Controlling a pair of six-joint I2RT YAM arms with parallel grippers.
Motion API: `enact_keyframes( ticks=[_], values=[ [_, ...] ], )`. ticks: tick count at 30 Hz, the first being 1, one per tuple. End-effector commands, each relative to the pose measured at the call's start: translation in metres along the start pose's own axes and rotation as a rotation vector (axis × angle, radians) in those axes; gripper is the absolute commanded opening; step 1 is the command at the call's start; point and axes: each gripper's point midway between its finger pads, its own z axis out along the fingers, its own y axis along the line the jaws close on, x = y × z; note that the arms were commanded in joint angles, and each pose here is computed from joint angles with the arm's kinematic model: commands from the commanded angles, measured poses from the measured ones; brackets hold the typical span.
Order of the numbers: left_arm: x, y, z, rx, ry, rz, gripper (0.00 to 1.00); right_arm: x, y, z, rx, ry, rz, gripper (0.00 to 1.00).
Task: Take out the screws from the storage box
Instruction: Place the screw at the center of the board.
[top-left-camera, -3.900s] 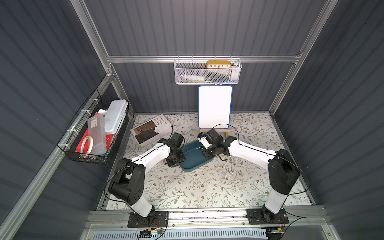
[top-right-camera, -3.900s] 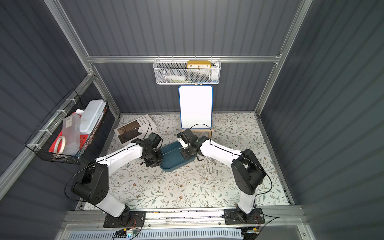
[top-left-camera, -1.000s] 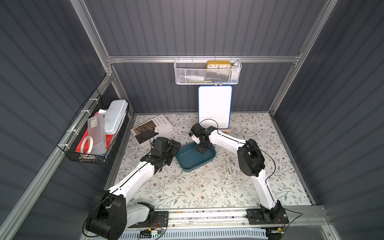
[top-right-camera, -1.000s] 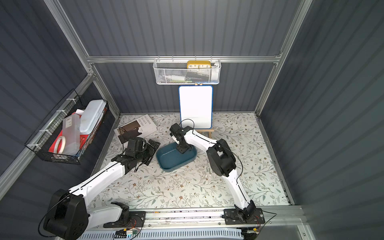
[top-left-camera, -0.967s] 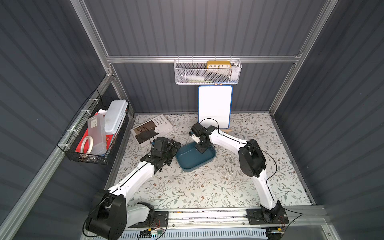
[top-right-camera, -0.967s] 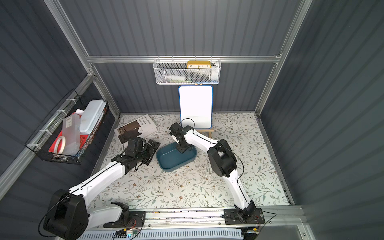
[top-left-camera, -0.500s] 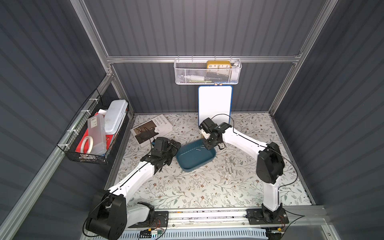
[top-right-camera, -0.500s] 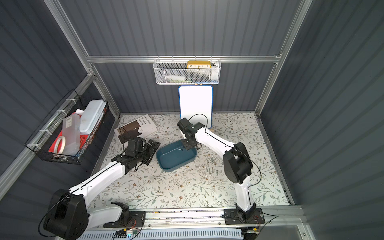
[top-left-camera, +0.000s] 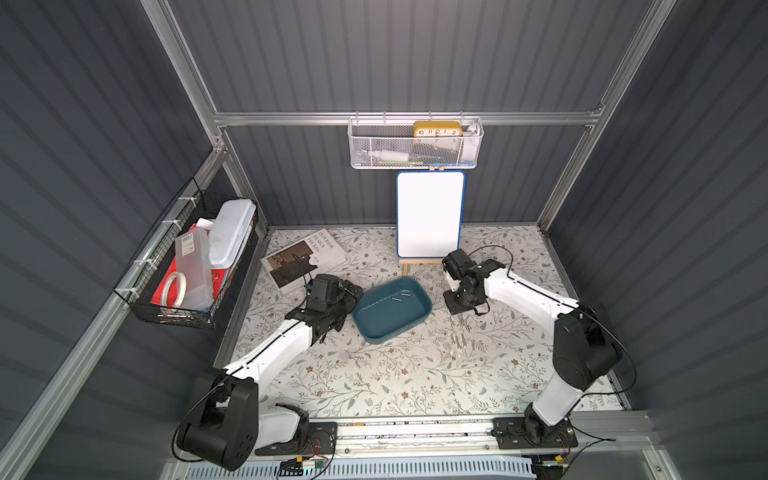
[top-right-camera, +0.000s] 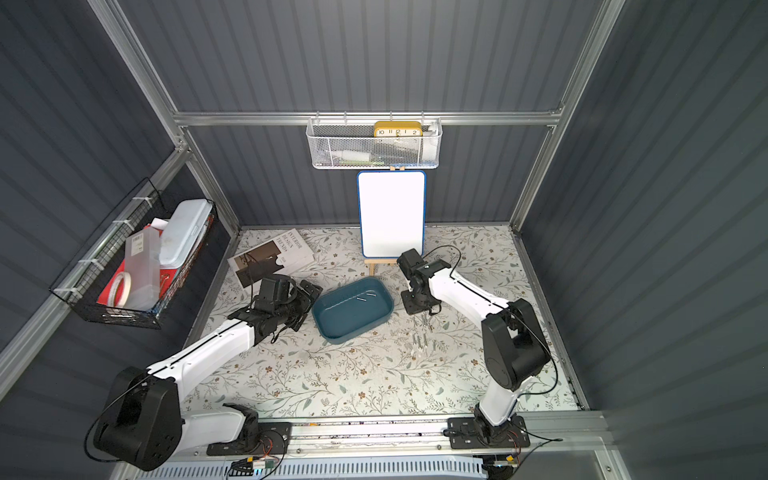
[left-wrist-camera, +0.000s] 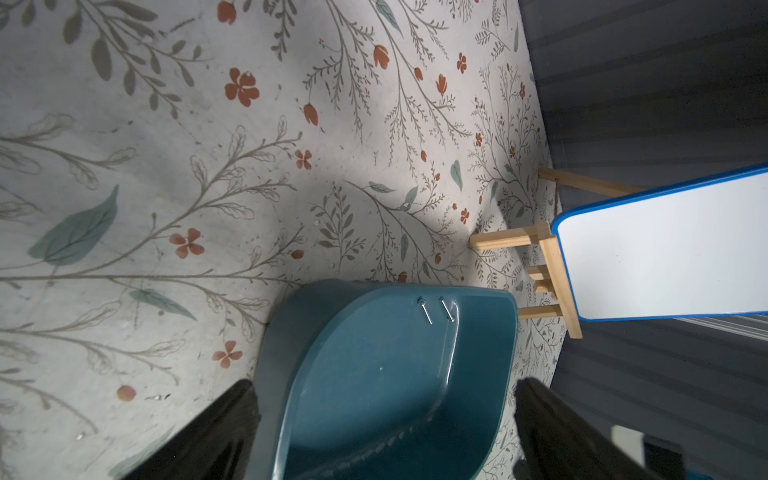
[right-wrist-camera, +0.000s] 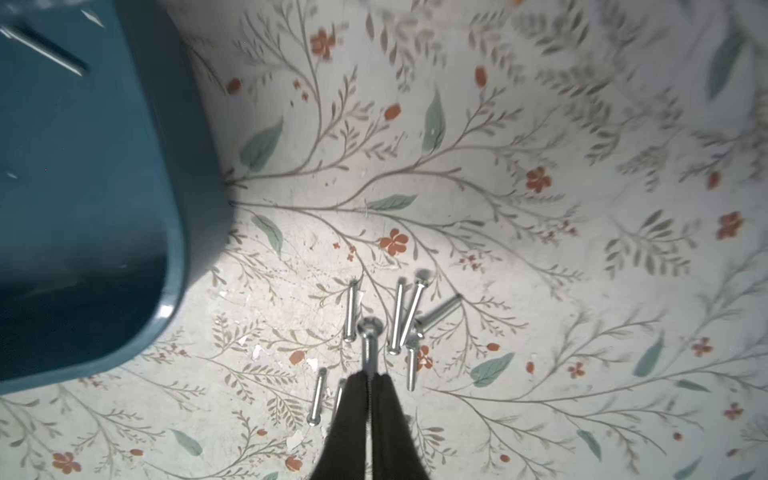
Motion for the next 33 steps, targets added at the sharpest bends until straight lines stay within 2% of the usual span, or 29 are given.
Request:
enact_keyframes(
  ticks=[1, 13, 19, 22, 26, 30, 33],
  values=[
    [-0.002, -0.003, 0.0, 0.006, -0.005, 0.024, 1.0, 0.004, 0.002, 0.016, -0.01, 0.019, 0.028, 0.07],
    [0.002, 0.001, -0.003, 0.016, -0.001, 0.016, 0.99, 0.013, -0.005, 0.05, 0.016, 0.097, 0.048, 0.11],
    [0.002, 0.004, -0.001, -0.002, -0.001, 0.017, 0.99, 0.017, -0.006, 0.05, 0.014, 0.115, 0.049, 0.17],
    [0.001, 0.003, -0.001, -0.001, -0.004, 0.019, 0.99, 0.013, -0.005, 0.039, 0.006, 0.096, 0.048, 0.23],
    [0.0, 0.001, -0.002, 0.005, -0.008, 0.022, 1.0, -0.001, -0.002, 0.008, -0.019, 0.031, 0.042, 0.26],
    [0.0, 0.001, -0.003, 0.009, -0.01, 0.025, 1.0, -0.029, 0.019, -0.036, -0.153, -0.122, -0.004, 0.34],
    [0.0, 0.0, -0.003, 0.015, -0.014, 0.025, 0.99, -0.05, 0.046, -0.062, -0.243, -0.231, -0.088, 0.41]
  ],
)
